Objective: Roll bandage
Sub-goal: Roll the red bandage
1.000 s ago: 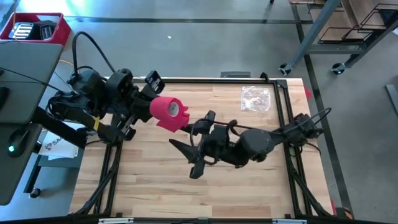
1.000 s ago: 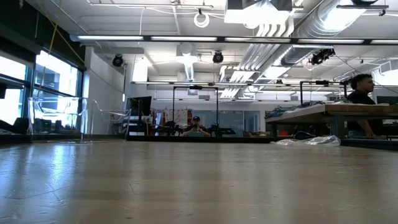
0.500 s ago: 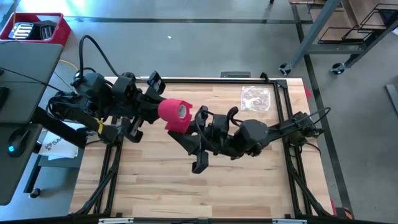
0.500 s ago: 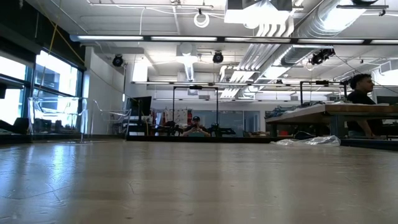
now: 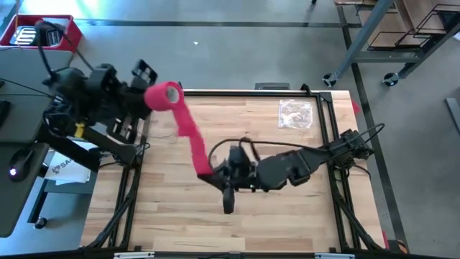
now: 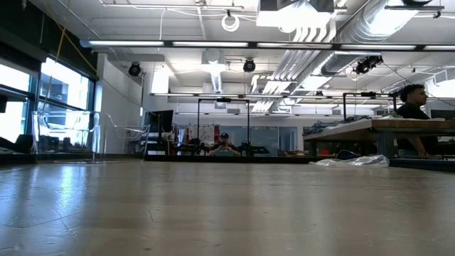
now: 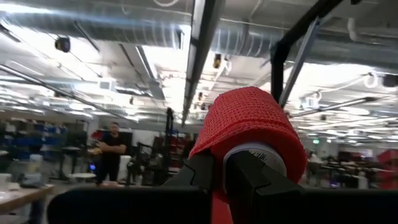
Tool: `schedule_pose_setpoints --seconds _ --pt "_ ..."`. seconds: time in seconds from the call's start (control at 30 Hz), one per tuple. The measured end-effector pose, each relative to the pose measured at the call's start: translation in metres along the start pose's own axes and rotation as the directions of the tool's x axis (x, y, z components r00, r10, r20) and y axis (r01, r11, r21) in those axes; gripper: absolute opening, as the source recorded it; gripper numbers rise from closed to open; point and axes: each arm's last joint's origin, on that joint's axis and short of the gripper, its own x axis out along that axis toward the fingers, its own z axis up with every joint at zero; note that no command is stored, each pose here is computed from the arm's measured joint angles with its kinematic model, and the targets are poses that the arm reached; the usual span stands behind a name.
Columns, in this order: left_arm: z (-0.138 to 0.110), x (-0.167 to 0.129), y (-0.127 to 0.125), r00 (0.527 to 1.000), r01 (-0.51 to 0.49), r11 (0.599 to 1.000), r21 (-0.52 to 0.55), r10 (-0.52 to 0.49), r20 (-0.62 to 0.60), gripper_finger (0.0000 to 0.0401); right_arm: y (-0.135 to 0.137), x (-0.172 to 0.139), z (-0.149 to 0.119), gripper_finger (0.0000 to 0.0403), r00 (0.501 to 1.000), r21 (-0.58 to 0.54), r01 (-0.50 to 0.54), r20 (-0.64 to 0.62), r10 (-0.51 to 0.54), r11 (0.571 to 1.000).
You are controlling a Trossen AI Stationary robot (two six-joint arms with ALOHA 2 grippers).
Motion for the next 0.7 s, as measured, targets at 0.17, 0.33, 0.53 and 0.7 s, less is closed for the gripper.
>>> schedule_pose_setpoints --seconds 0.17,0.33,0.53,0.7 --pt "0.019 -0.018 0.006 0.998 -0.047 0.999 0.024 0.047 0.033 0.0014 -0.015 -0.003 -0.022 0.0000 0.967 0.024 0.132 -0.223 -0.123 0.991" --pt "0.028 -0.032 0.011 0.993 -0.118 0.990 0.074 0.117 0.022 0.0014 -0.010 -0.006 -0.028 0.0000 0.955 0.033 0.076 -0.291 -0.063 0.997" --pt "0.019 -0.044 0.018 0.955 -0.223 0.946 0.237 0.261 -0.143 0.0014 0.021 -0.013 -0.013 0.0000 0.946 0.090 -0.249 -0.190 0.262 0.964" --pt "-0.008 -0.048 0.023 0.830 -0.299 0.868 0.395 0.441 -0.340 0.0014 0.043 -0.030 0.009 0.0000 0.903 0.071 -0.429 0.003 0.430 0.900"
